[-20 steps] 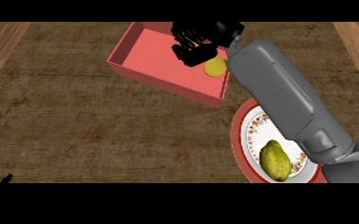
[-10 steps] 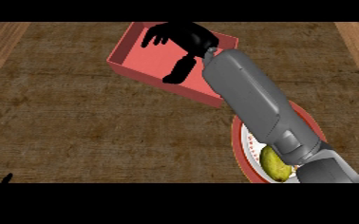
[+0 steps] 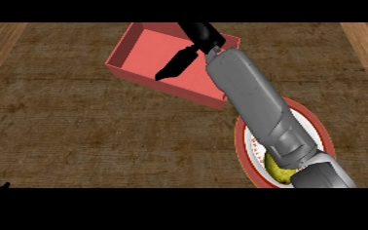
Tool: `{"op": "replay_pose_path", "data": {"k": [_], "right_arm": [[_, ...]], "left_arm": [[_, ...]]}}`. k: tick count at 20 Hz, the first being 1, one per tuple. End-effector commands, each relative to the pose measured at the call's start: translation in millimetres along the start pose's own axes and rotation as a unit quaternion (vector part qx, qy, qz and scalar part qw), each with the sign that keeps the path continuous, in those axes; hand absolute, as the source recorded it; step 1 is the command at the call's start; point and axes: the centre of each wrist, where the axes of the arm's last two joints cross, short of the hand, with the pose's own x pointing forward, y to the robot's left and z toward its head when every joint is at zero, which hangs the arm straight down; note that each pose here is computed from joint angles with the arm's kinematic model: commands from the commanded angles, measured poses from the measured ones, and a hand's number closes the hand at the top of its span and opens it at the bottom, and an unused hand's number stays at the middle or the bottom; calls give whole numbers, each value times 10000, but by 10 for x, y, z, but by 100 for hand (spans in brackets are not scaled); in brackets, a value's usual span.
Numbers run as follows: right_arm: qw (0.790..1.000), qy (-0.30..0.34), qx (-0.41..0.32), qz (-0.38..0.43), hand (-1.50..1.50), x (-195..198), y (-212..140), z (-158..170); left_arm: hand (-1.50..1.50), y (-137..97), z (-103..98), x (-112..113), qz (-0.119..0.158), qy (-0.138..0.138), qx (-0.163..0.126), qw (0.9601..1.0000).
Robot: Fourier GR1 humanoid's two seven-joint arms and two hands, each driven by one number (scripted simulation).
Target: Pick the lemon from the plate and place it in the cardboard box
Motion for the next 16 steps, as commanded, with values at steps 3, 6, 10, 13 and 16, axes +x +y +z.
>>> {"op": "replay_pose_path", "data": {"k": [3, 6, 10, 13, 16], "right_arm": [[9904, 29, -782, -1136, -150, -122, -266, 46], [9833, 26, -1231, -1337, -150, -131, -529, 83], [9772, 181, -1629, -1349, -150, -275, -847, 231], [9704, 237, -1859, -1522, -150, -366, -1080, 356], [9683, 167, -1949, -1552, -150, -358, -1344, 455]], "left_arm": [[0, -276, -146, 1034, 990, -2442, -320, 9641], [0, -254, -145, 986, 959, -2388, -329, 9658], [0, -186, -155, 1004, 993, -2363, -213, 9664], [0, -235, -127, 993, 1035, -2384, -205, 9654], [0, -235, -126, 970, 1018, -2356, -232, 9662]]}}
